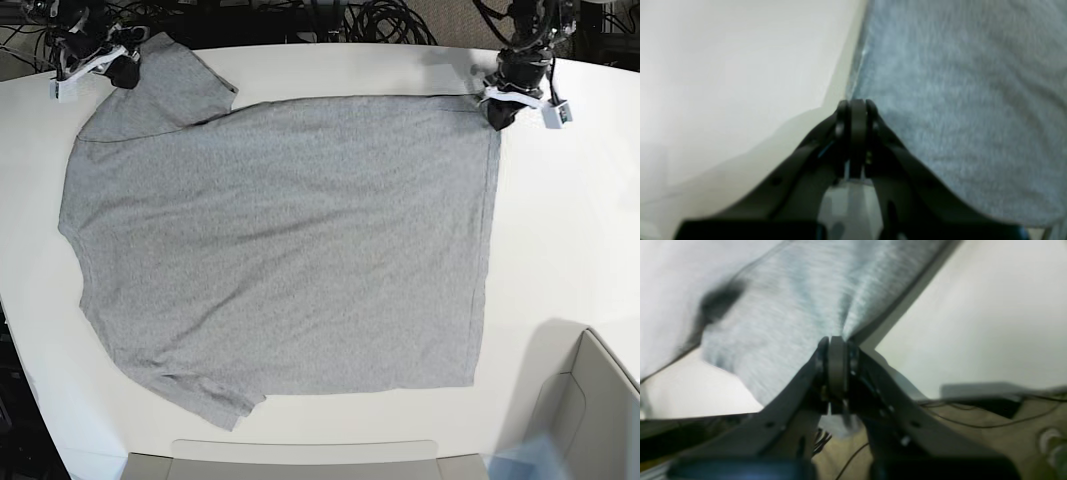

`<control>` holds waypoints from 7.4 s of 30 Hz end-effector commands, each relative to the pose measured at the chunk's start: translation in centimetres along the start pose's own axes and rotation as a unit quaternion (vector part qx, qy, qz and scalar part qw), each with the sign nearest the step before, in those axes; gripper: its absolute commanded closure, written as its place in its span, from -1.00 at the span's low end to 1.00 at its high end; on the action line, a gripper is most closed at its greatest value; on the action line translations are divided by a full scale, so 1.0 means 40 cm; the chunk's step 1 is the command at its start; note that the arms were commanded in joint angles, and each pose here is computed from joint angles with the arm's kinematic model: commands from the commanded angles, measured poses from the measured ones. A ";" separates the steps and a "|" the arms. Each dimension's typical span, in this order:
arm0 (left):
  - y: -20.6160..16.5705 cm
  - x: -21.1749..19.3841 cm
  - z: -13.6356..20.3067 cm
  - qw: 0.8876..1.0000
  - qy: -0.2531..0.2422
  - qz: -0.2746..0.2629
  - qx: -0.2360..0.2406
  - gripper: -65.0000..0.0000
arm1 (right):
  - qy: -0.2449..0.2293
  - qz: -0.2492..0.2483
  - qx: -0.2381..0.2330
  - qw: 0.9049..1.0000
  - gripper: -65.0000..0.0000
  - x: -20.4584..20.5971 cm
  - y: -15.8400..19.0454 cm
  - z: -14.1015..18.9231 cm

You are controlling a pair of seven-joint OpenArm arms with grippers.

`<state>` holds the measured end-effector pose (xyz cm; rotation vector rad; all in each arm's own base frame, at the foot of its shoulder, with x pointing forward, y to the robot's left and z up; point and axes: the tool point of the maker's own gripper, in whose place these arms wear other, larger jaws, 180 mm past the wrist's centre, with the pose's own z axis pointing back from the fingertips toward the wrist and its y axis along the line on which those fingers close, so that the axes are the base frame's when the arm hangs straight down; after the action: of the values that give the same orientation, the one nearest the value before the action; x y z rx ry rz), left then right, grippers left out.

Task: Fold the T-shirt properly
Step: 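Lift the shoulder edge and fold it over toward the hem with both grippers, then release the folded edge and raise both grippers, then grasp the folded edge again and drag the shirt toward the robot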

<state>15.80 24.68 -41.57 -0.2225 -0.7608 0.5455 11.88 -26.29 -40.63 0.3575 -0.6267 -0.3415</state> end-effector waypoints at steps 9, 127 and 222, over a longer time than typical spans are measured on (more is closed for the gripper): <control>0.027 0.050 0.040 0.999 -0.029 -0.008 0.011 1.00 | -0.076 0.057 -0.011 0.995 1.00 0.134 0.024 0.066; -0.267 0.359 -0.377 0.991 0.003 -0.130 -0.015 0.56 | -0.160 0.230 -0.057 0.958 0.28 0.600 0.082 -0.184; -0.162 0.300 -0.303 0.996 0.066 0.023 -0.048 0.36 | -0.131 0.024 -0.061 0.989 0.28 0.537 -0.150 -0.187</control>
<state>32.86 25.71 -41.92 -0.3477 -0.6151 0.5466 30.26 -37.79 -40.17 0.1930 -0.7977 -0.3956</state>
